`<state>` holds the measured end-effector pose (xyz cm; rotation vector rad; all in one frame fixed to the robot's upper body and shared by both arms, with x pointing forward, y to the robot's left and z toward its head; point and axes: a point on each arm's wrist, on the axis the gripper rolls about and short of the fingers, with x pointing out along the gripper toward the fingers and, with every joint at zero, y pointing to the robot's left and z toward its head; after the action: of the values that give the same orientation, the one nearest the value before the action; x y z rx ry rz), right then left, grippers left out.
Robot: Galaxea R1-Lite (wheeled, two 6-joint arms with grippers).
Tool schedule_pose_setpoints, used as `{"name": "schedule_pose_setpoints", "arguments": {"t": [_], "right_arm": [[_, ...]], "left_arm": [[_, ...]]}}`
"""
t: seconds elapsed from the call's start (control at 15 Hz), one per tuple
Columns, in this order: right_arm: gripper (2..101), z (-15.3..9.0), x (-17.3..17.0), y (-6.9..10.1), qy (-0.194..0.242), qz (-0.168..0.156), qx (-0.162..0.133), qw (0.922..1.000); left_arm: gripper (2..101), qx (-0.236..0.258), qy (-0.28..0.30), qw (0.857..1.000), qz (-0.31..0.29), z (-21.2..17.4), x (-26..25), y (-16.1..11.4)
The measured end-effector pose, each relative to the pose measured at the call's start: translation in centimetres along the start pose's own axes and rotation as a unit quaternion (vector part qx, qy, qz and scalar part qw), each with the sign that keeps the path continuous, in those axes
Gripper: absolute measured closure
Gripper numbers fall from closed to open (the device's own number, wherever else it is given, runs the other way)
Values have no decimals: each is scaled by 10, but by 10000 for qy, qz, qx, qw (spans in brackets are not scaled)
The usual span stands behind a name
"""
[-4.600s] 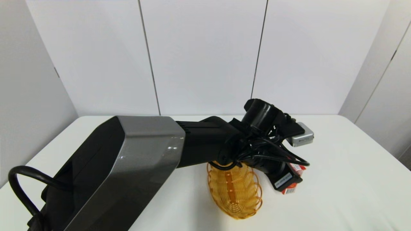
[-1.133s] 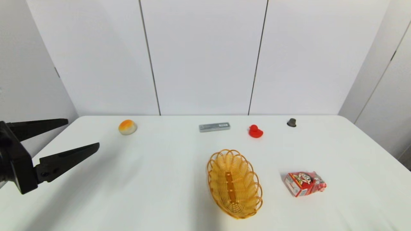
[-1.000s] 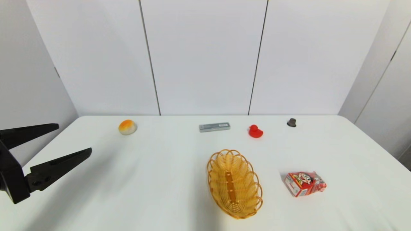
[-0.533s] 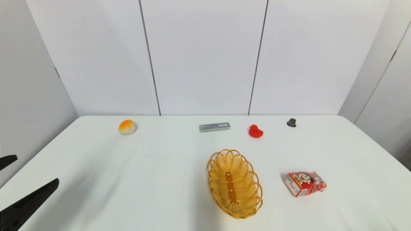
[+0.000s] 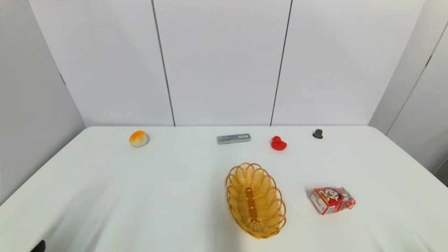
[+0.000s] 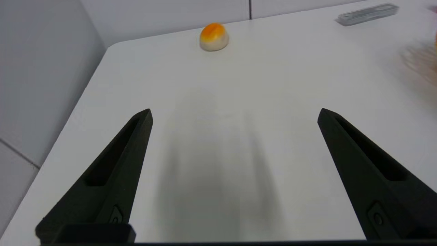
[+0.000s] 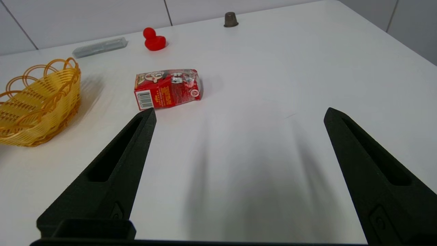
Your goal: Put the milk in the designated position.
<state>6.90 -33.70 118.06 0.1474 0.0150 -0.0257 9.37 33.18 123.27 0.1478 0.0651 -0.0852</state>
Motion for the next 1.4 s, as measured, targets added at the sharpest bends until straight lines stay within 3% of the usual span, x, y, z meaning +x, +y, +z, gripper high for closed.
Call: {"name": "schedule_pose_setpoints", "arguments": {"t": [0.53, 0.87, 1.4], "right_arm": [[49, 0, 0, 0, 0, 2, 2, 10000], [49, 0, 0, 0, 1, 0, 2, 10000], [49, 0, 0, 0, 0, 0, 2, 10000]], "left_arm": [[54, -37, -63, 9998, 188, -49, -18, -8], [54, -706, -376, 9959, 413, -50, -21, -8], [54, -748, -393, 9955, 417, -50, -21, -8]]}}
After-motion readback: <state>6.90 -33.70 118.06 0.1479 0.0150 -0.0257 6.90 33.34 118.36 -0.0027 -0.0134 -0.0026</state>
